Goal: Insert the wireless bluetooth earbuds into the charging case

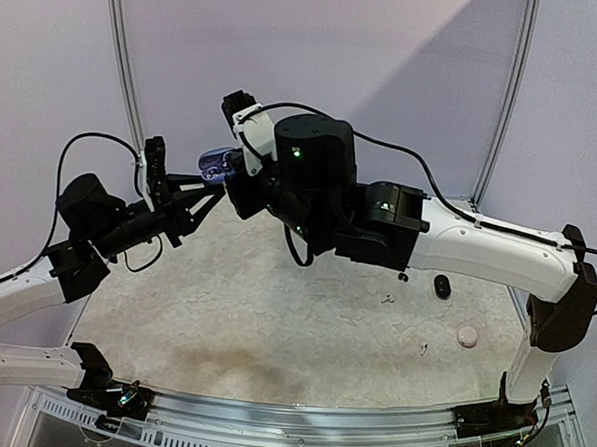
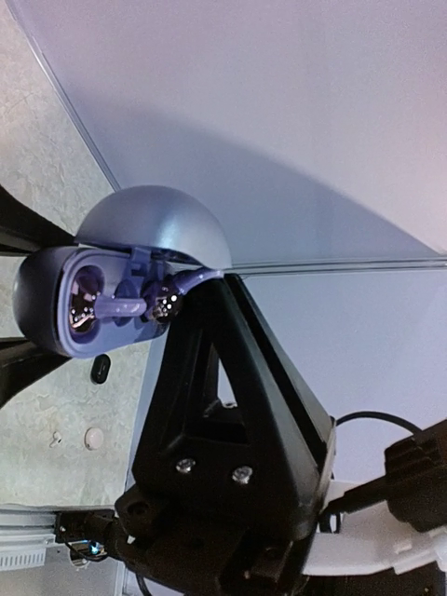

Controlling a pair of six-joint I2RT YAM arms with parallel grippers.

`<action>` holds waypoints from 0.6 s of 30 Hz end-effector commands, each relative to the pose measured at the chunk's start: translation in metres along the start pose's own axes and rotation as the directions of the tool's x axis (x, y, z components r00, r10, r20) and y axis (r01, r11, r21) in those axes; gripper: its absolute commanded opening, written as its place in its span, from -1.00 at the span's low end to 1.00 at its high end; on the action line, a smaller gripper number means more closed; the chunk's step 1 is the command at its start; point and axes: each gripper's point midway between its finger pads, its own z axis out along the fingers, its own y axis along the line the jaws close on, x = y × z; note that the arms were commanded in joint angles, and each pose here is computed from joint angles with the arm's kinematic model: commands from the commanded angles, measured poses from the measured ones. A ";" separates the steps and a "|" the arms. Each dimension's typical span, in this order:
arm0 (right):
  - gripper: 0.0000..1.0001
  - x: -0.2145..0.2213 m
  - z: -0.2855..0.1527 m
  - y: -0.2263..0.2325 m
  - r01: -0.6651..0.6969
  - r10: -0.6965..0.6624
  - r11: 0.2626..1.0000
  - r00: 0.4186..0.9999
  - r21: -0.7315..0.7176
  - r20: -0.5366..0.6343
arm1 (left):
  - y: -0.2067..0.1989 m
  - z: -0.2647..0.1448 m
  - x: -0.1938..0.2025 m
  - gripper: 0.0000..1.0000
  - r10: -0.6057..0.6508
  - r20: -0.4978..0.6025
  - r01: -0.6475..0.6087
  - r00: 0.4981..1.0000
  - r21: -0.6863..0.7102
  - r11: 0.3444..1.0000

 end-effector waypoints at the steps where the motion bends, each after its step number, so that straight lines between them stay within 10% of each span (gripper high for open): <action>1: -1.00 0.011 0.004 0.001 0.028 -0.027 0.999 0.999 0.031 -0.021 | -0.001 -0.001 -0.013 -1.00 0.018 0.028 -0.017 0.999 -0.007 1.000; 18: -0.94 0.032 0.013 0.012 0.085 -0.084 0.996 0.995 0.010 -0.061 | 0.002 0.000 -0.017 -1.00 0.000 0.041 0.001 0.999 -0.016 1.000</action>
